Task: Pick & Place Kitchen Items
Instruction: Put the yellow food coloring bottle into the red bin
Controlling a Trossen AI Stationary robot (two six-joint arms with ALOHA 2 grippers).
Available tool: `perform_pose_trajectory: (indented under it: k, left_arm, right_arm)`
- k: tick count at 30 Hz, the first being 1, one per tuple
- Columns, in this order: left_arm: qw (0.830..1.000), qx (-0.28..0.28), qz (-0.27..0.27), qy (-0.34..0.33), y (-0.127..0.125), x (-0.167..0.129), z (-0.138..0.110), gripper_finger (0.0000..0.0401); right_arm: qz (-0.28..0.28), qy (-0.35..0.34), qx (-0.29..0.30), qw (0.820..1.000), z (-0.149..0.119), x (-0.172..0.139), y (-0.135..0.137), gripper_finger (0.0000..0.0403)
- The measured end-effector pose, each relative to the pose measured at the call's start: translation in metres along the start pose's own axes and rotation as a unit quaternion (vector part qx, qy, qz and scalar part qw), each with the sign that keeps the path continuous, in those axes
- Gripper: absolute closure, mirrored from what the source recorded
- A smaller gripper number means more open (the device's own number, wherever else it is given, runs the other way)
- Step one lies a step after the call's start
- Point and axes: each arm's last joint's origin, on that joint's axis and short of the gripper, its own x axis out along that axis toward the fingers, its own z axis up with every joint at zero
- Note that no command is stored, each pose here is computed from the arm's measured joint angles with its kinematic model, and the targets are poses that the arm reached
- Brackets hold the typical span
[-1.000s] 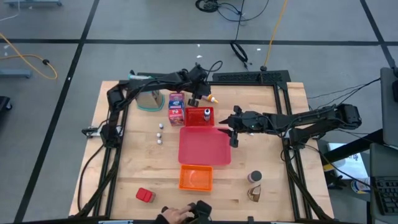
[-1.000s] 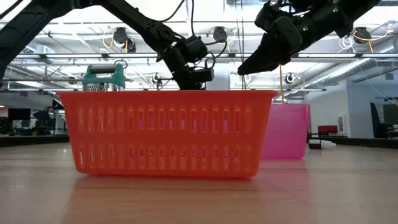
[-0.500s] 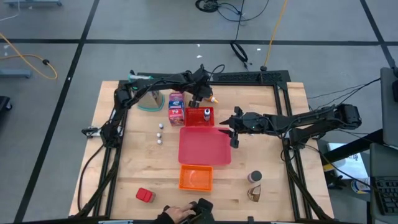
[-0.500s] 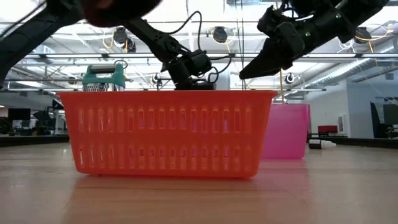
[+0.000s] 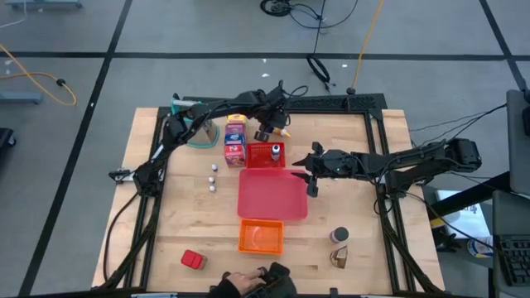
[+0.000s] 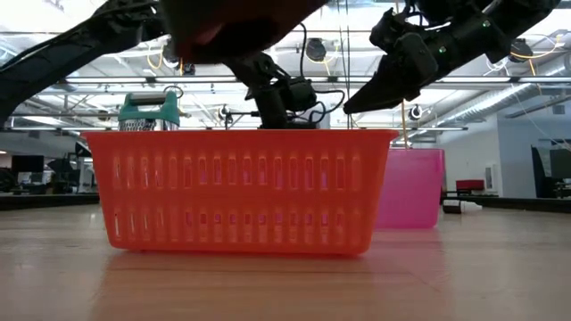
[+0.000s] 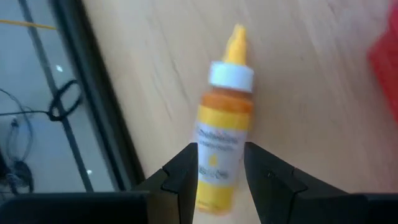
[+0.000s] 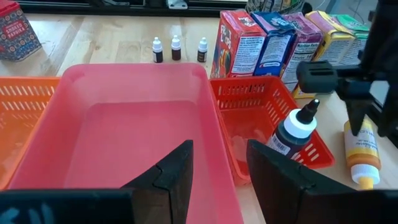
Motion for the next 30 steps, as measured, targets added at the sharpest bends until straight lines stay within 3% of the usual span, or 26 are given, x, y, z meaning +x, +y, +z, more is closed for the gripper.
perform_pose_trajectory:
  k: [11,30]
  left_arm:
    - [1.0,-0.004,0.025,-0.002,0.0002,0.0034,0.006,0.027]
    - [1.0,0.014,0.001,-0.004,0.0003,0.0104,-0.0012,0.027]
  right_arm:
    - [0.0,0.001,0.001,1.0,-0.0002,0.0,0.0,0.0261]
    - [0.0,0.0,0.003,1.0,-0.0001,0.0,0.0,0.0261]
